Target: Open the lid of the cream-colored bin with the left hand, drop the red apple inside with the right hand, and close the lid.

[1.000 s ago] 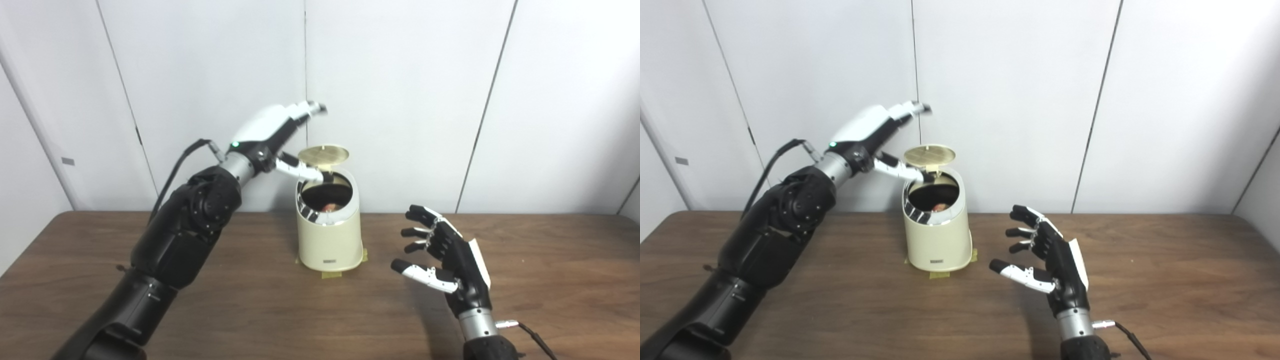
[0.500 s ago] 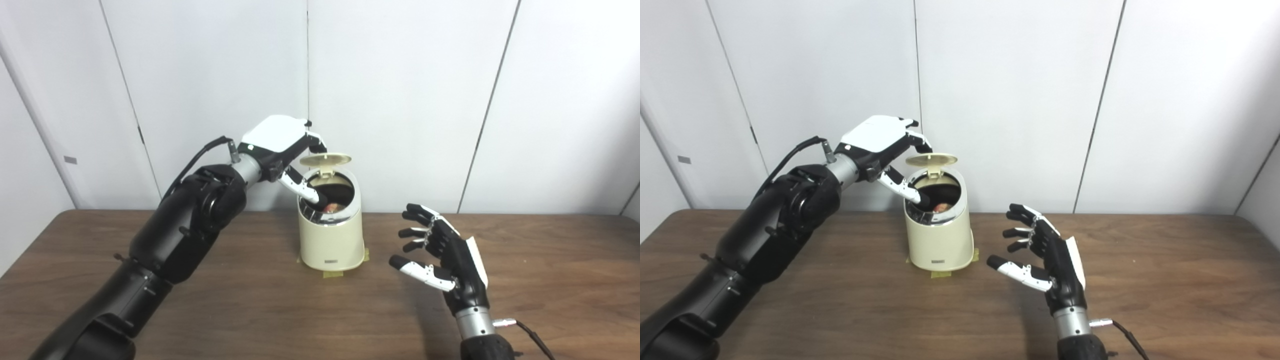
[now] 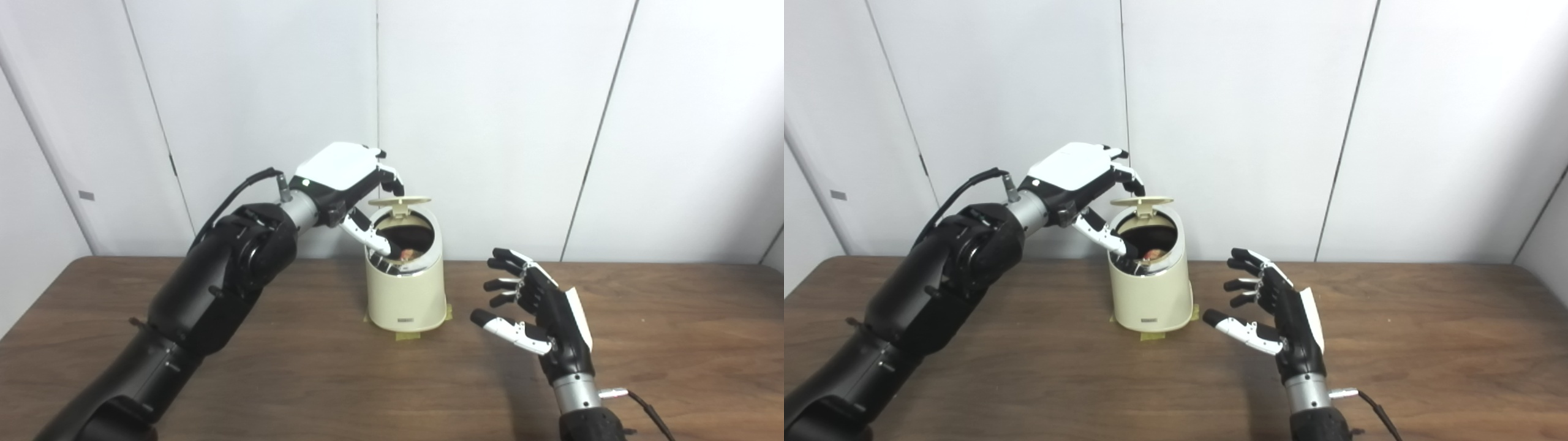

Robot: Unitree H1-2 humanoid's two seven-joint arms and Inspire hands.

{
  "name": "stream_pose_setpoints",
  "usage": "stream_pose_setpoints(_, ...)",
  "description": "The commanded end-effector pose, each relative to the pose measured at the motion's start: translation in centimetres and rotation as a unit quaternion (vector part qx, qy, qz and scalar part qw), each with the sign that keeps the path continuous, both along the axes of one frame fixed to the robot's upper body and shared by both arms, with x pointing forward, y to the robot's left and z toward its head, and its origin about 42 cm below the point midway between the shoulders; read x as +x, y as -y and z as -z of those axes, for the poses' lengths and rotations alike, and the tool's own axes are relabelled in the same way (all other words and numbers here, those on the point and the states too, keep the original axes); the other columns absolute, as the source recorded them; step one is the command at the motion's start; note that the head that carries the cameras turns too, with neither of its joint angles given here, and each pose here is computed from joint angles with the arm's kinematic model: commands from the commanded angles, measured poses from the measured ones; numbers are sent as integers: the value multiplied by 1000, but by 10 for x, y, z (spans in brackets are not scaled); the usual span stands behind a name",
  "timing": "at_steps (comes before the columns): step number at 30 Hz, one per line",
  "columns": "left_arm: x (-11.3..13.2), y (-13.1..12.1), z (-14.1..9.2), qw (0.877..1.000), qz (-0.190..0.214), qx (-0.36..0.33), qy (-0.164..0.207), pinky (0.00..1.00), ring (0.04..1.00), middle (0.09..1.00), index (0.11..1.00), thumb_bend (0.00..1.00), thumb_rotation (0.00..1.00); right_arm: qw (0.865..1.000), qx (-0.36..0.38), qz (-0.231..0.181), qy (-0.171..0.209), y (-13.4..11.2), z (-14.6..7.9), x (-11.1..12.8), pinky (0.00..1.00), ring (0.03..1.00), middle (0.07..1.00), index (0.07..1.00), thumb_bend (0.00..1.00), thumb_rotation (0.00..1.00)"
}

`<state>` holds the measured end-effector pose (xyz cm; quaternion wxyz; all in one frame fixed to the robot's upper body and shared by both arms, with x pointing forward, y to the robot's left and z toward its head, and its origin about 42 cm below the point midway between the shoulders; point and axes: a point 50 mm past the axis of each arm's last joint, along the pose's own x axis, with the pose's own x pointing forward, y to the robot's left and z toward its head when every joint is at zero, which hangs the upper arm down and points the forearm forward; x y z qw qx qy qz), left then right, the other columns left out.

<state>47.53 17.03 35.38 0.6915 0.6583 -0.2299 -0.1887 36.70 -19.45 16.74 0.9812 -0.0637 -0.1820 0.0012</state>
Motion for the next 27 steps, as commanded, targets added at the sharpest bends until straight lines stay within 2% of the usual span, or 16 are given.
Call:
stream_pose_setpoints(1, -3, -2, -30, 999, 12, -1, 46, 1000, 954, 754, 728, 997, 454, 999, 1, -8, 39, -6, -24, 7, 490, 614, 746, 754, 707, 314)
stream_pose_setpoints(9, -11, -2, -24, 999, 22, 0, 47, 1000, 927, 746, 723, 981, 464, 999, -7, -12, 35, -9, -27, 5, 493, 619, 750, 761, 707, 324)
stream_pose_setpoints(16, -15, -3, -19, 999, 24, -2, 31, 1000, 930, 753, 725, 985, 457, 999, -11, -15, 35, -11, -28, 6, 487, 612, 752, 756, 710, 324)
stream_pose_setpoints(27, -20, -1, -1, 999, 35, 10, 24, 1000, 906, 741, 712, 994, 485, 999, -12, -18, 28, -15, -32, 5, 491, 618, 757, 756, 713, 326)
